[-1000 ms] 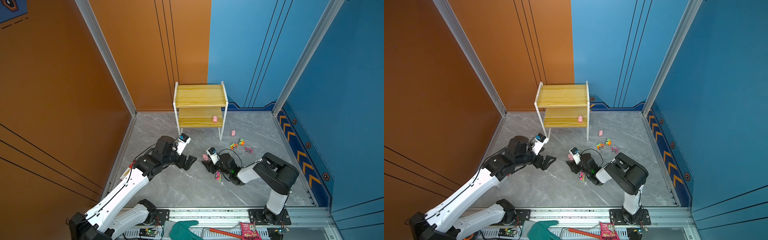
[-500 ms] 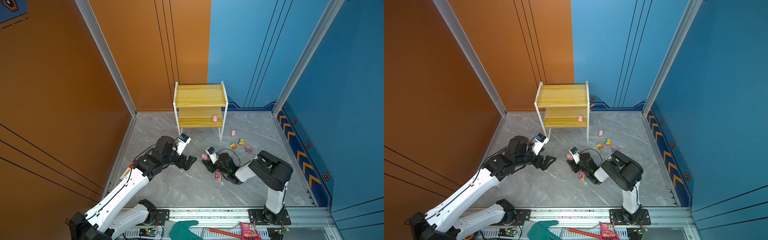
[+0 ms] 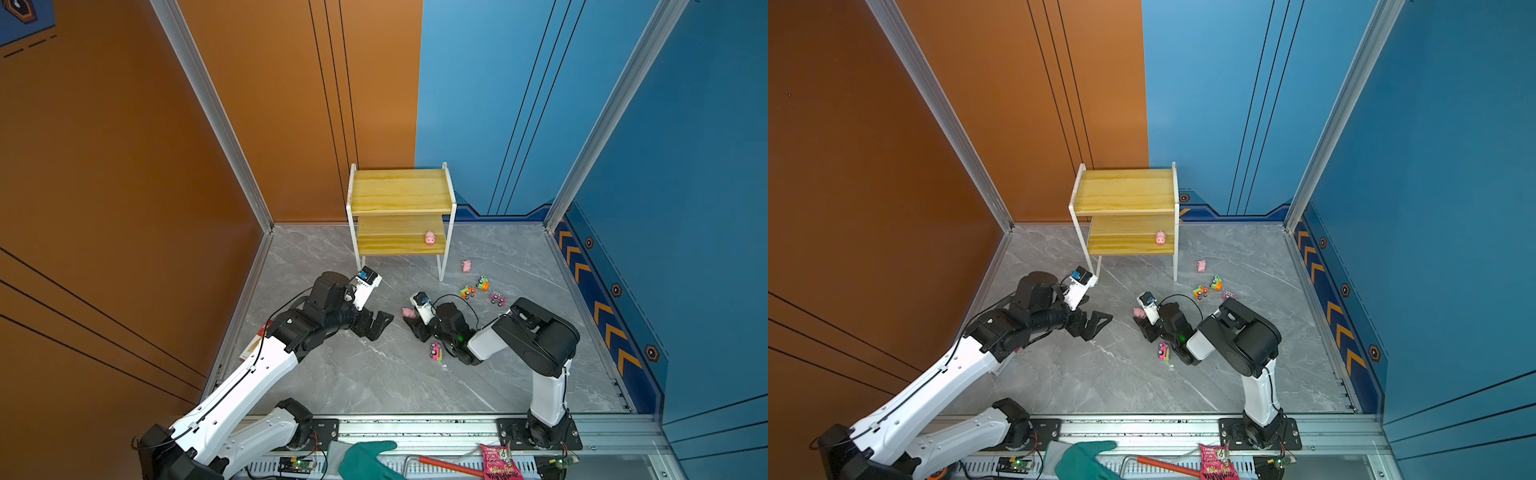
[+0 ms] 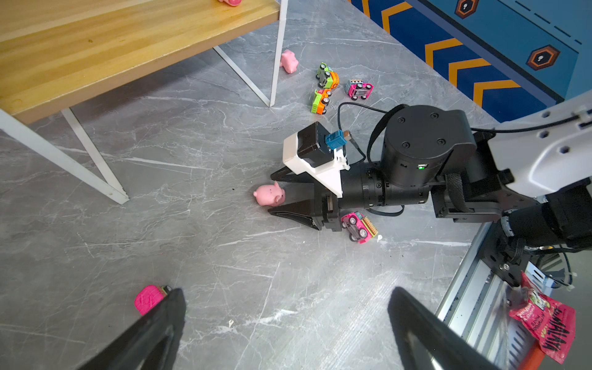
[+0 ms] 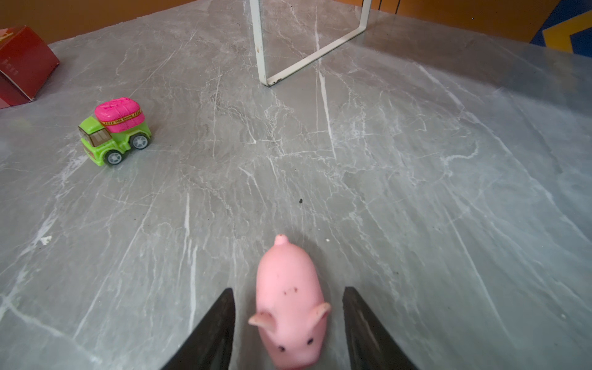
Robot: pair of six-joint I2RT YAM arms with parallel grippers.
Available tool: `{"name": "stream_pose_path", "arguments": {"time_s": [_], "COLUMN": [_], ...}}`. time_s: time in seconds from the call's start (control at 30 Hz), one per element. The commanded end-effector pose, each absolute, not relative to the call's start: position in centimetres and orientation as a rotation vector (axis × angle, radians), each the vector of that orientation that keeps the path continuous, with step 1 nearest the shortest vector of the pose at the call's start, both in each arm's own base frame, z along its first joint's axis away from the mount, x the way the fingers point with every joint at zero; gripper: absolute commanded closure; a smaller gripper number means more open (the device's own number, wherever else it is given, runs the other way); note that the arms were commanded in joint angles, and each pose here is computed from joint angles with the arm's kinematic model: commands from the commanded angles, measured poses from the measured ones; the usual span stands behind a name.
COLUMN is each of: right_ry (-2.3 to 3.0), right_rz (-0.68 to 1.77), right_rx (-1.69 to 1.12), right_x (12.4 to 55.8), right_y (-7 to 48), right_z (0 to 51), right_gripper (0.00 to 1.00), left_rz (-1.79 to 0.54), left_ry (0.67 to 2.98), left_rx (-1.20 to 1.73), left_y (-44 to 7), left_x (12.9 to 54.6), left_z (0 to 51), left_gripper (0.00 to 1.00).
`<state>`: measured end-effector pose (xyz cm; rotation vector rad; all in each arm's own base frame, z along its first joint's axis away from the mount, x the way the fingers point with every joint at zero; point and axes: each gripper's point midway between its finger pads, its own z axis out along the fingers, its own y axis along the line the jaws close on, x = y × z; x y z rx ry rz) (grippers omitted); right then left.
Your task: Place and organize the plastic toys onto the shelf
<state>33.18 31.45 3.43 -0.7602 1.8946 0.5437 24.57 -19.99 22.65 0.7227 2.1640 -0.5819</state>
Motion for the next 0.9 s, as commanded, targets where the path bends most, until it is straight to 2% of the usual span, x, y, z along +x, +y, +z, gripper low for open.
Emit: {"name": "stream_pose_path", "arguments": {"time_s": [0.0, 0.6, 0.87], "right_ry": [1.848, 1.842, 1.801], "right_rz": [0.566, 0.55, 0.517], "right_rx": [-0.793, -0.824, -0.801], "right_x": [33.5, 32.8, 32.4], "right_y": [32.3, 32.9, 33.3], "right_z": [4.1, 4.1, 7.5], "right_gripper": [0.48, 0.68, 0.73], "left_rz": [-0.607, -0.616, -0.587], "left_ry": [2.148, 2.151, 2.143], "left_rx": [0.748, 0.731, 0.659], "left_y": [-20.4, -20.4, -19.3], "left_x": [24.2, 24.5, 25.3], "left_z": [22.7, 22.8, 23.5], "left_gripper": [0.0, 0.01, 0.01]}}
